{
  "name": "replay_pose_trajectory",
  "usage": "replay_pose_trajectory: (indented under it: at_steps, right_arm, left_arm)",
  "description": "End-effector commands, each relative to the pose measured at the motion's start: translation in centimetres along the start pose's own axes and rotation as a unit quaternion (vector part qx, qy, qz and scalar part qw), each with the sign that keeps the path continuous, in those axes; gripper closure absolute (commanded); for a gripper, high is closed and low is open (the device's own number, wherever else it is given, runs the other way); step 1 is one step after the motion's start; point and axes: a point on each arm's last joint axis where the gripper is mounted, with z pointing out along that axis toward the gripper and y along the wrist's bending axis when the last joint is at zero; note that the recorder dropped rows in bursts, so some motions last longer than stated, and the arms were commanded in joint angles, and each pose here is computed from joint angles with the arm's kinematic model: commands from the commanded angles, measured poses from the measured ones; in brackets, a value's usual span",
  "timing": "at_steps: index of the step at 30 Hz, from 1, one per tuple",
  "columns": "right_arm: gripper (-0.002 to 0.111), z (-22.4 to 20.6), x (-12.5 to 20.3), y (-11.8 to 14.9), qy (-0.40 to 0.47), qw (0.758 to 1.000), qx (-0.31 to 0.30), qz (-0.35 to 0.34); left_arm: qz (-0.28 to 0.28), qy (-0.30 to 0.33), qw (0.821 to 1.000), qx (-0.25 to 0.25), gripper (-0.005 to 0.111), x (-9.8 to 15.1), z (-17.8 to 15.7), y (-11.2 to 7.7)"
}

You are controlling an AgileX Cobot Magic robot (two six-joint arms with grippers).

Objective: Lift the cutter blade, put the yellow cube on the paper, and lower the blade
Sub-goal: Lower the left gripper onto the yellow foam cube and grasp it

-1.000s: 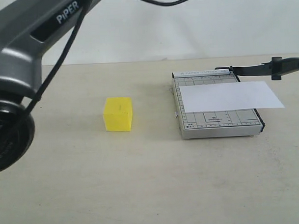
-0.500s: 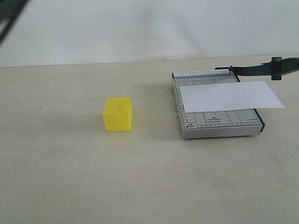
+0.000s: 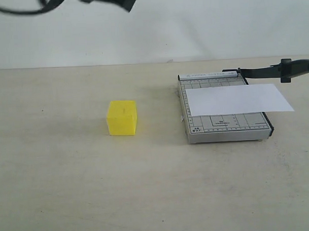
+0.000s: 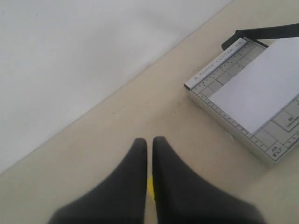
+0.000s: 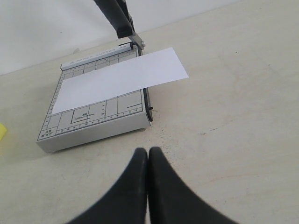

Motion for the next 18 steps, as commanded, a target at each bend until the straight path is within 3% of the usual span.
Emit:
replay_pose_trajectory:
  at_steps: [1,4,7,10,13,16,18]
  right_arm:
    - [0.108,0.0,0.0,0.0,-0.001,1.000,0.001,0.001]
    - [0.108,0.0,0.0,0.0,-0.001,1.000,0.001,0.001]
    - [0.108,0.0,0.0,0.0,-0.001,1.000,0.001,0.001]
    - [0.108,0.0,0.0,0.0,-0.002,1.000,0.001,0.002]
    - [0.108,0.0,0.0,0.0,-0.002,1.000,0.001,0.002]
    - [0.108,0.0,0.0,0.0,-0.002,1.000,0.001,0.002]
    - [0.108,0.0,0.0,0.0,-0.001,1.000,0.000,0.005]
  left_arm:
    - [-0.092,-0.047,0.994,0.027,0.102,3.8,-0.4,-0.6]
    - [-0.117,0.011,0.993,0.011,0.102,5.4,0.1,-0.6]
    - [-0.122,0.138,0.983,-0.025,0.102,8.2,2.7,-1.1]
    - [-0.109,0.168,0.980,-0.018,0.095,9.4,5.6,-2.2]
    - [-0.185,0.185,0.965,-0.001,0.058,10.7,8.9,-3.8]
    - [-0.269,0.196,0.943,-0.022,0.013,11.5,10.3,-4.3]
    - [-0.272,0.190,0.943,-0.038,-0.003,11.9,11.4,-4.3]
